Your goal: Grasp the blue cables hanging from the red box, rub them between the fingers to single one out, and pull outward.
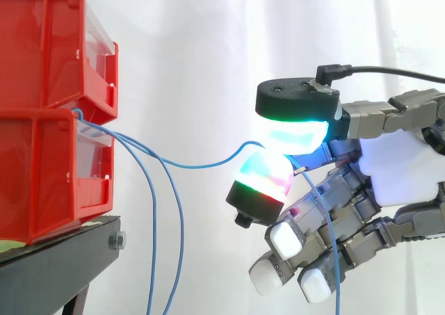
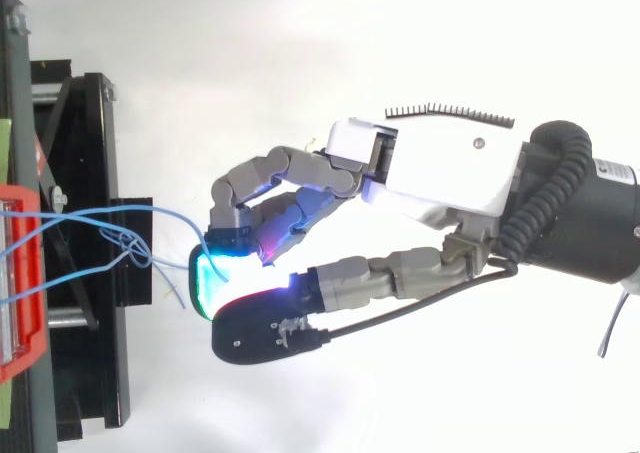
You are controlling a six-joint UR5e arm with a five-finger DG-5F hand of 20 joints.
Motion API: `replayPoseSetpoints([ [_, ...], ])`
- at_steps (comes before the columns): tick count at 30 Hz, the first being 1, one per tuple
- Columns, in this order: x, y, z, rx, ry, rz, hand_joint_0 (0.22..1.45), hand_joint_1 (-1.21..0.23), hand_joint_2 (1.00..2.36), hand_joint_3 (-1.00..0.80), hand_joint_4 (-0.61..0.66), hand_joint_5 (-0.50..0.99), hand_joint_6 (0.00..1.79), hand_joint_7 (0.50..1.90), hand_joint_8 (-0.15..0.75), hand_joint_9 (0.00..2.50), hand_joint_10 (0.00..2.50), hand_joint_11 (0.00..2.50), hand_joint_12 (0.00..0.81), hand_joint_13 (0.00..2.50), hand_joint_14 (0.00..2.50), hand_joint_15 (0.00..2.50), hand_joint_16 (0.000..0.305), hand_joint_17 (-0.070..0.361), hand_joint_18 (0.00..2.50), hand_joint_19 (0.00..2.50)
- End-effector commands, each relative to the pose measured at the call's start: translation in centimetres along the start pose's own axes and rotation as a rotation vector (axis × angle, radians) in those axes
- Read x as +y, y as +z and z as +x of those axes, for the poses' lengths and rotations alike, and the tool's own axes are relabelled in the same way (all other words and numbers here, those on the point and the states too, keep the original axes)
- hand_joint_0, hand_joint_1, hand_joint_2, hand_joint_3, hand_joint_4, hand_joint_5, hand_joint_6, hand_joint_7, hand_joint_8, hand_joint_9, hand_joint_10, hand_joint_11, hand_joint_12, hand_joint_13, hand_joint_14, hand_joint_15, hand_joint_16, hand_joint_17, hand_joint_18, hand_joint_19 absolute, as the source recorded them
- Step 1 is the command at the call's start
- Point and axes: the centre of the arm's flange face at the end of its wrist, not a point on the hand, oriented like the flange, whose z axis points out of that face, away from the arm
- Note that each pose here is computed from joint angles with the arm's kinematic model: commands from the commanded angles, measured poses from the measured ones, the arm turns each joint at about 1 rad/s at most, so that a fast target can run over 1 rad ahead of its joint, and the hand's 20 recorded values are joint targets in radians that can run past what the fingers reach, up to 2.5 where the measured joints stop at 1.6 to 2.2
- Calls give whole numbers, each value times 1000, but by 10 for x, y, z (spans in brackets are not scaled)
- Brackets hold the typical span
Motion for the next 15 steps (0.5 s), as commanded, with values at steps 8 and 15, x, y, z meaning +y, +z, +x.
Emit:
replayPoseSetpoints([
  [8, 0, 0, 0, 0, 0, 0, 598, -739, 1027, -41, 205, -183, 862, 1232, 350, 853, 12, 602, 391, 729, 16, 478, 50, 113, 592, 592],
  [15, 0, 0, 0, 0, 0, 0, 600, -738, 1026, -43, 201, -183, 862, 1233, 351, 853, 9, 605, 392, 730, 15, 473, 50, 112, 588, 595],
])
